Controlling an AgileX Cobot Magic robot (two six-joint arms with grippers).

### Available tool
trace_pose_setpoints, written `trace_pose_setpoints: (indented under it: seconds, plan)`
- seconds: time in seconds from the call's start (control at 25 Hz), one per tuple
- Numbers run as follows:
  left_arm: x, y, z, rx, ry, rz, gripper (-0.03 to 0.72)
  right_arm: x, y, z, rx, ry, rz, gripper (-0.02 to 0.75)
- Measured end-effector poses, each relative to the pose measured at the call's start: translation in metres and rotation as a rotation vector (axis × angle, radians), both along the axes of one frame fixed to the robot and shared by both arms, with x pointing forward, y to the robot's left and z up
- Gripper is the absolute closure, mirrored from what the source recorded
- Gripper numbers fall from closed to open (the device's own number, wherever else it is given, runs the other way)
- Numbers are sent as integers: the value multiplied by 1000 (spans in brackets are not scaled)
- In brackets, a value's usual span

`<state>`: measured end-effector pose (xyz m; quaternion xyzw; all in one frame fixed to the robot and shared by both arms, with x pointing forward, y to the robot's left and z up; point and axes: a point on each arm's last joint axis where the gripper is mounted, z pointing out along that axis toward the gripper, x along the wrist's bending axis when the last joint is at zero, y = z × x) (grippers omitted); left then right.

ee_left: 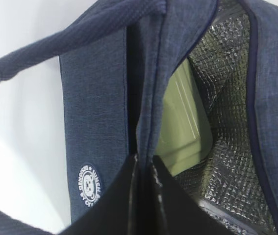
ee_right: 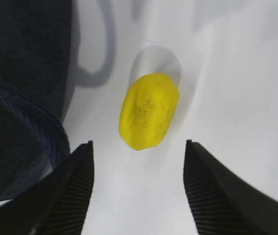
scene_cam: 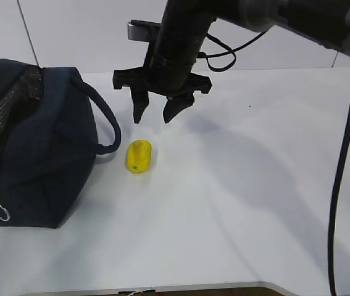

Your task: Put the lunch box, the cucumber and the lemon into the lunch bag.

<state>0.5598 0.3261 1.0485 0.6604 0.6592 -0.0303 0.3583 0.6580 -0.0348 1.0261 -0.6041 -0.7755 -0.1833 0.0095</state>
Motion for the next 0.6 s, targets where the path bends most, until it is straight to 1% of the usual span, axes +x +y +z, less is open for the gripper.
trace_pose_setpoints:
  seconds: [0.2,0.32,0.44,0.6]
  plan:
    - [0,-1,1,-18,-1,3,703,-2,4,1,38,26,-35,274]
    - [0,-1,1,-18,-1,3,703,-3,5,1,58,44,-64,247]
    - [0,-1,1,-21,-2,4,703,-1,6,-7,53,64,-80,216]
    - [0,-2,1,-27,-1,3,703,3,9,-29,35,105,-96,207]
